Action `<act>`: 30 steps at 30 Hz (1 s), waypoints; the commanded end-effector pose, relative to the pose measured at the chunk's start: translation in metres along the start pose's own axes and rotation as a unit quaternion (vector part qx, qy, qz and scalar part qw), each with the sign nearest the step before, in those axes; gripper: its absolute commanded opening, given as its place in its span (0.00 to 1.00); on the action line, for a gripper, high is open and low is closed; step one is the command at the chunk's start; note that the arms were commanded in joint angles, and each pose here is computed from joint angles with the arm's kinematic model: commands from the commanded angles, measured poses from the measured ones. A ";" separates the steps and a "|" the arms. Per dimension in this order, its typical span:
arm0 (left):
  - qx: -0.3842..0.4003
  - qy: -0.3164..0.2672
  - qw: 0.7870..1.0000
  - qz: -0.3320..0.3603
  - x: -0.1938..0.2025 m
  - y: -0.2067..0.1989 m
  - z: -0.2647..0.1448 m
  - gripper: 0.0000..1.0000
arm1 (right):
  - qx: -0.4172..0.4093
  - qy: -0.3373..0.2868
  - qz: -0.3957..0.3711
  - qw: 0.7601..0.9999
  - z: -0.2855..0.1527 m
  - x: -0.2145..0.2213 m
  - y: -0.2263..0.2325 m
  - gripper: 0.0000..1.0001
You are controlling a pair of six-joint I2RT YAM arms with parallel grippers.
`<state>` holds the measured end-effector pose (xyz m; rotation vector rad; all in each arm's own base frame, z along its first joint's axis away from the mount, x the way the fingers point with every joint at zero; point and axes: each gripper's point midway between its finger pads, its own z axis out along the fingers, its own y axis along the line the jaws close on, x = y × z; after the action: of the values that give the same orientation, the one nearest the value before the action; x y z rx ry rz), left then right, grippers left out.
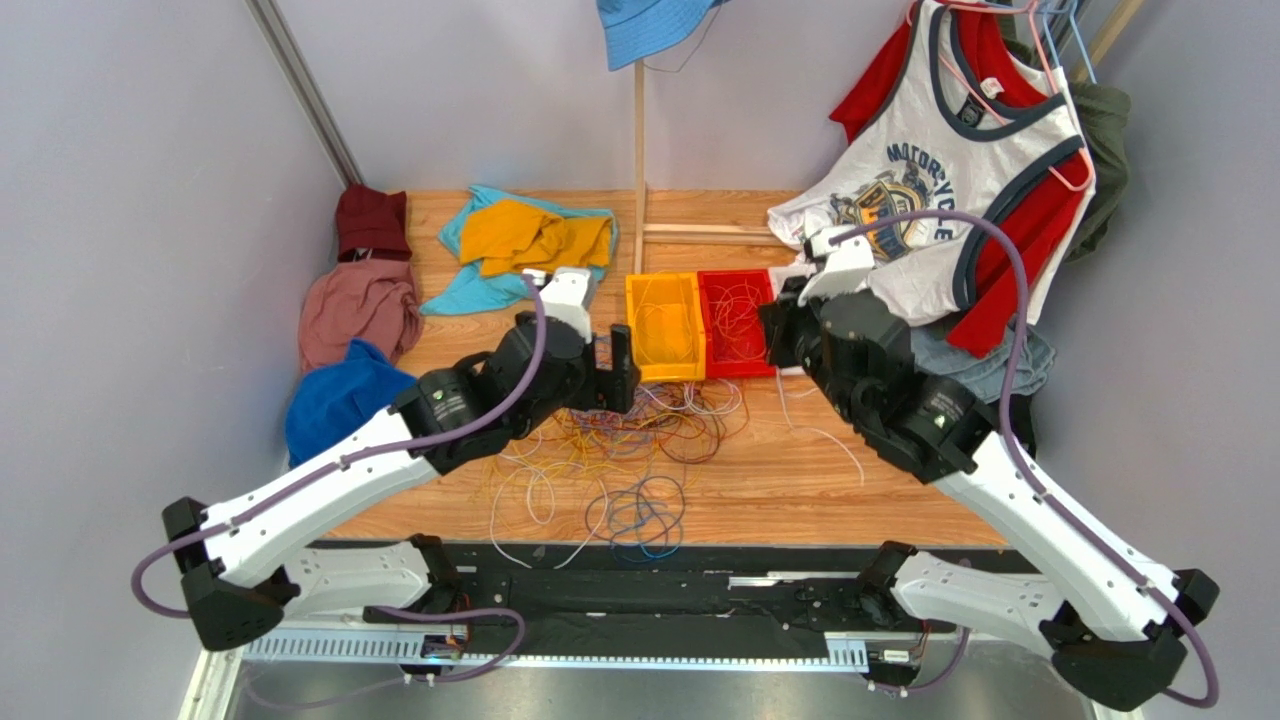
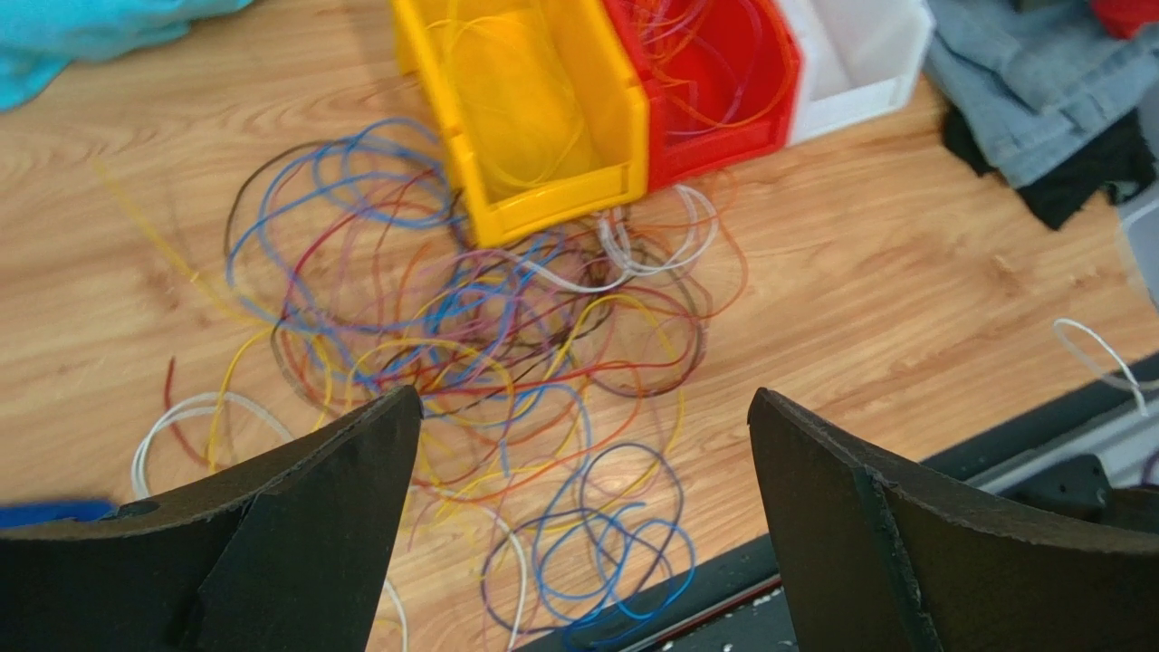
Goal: Untangle the cables
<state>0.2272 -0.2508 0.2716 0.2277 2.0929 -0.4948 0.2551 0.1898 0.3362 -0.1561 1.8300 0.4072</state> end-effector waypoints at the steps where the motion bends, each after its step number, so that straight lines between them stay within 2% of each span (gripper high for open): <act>1: -0.037 -0.035 0.996 -0.071 0.010 0.036 -0.021 0.99 | 0.050 -0.036 0.043 0.997 0.008 -0.048 -0.028 0.00; 3: -0.033 -0.018 0.996 -0.080 0.036 0.044 -0.019 0.99 | 0.084 -0.044 0.054 0.994 0.024 -0.060 -0.048 0.00; 5: 0.000 -0.027 0.993 -0.117 0.042 0.041 -0.028 0.99 | 0.102 -0.052 0.062 0.991 0.042 -0.067 -0.062 0.00; 6: 0.000 -0.014 0.993 -0.119 0.062 0.046 -0.024 0.99 | 0.106 -0.058 0.063 0.991 0.048 -0.070 -0.066 0.00; 7: 0.026 -0.030 0.989 -0.142 0.059 0.043 -0.030 0.99 | 0.110 -0.062 0.056 0.990 0.053 -0.073 -0.070 0.00; 9: 0.043 -0.015 0.987 -0.152 0.084 0.045 -0.027 0.99 | 0.119 -0.081 0.049 0.988 0.070 -0.080 -0.078 0.00; 11: 0.062 -0.025 0.982 -0.176 0.086 0.044 -0.032 0.99 | 0.127 -0.092 0.034 0.987 0.088 -0.082 -0.085 0.00; 19: 0.054 -0.014 0.981 -0.184 0.119 0.062 -0.033 0.99 | 0.166 -0.087 -0.009 0.982 0.148 -0.058 -0.113 0.00; 30: 0.044 0.010 0.983 -0.181 0.145 0.069 -0.023 0.99 | 0.210 -0.068 -0.027 0.975 0.187 -0.029 -0.160 0.00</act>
<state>0.1549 -0.1777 0.1454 -0.0859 2.1492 -0.7680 0.4672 0.1117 0.2734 0.0979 1.8149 -0.0024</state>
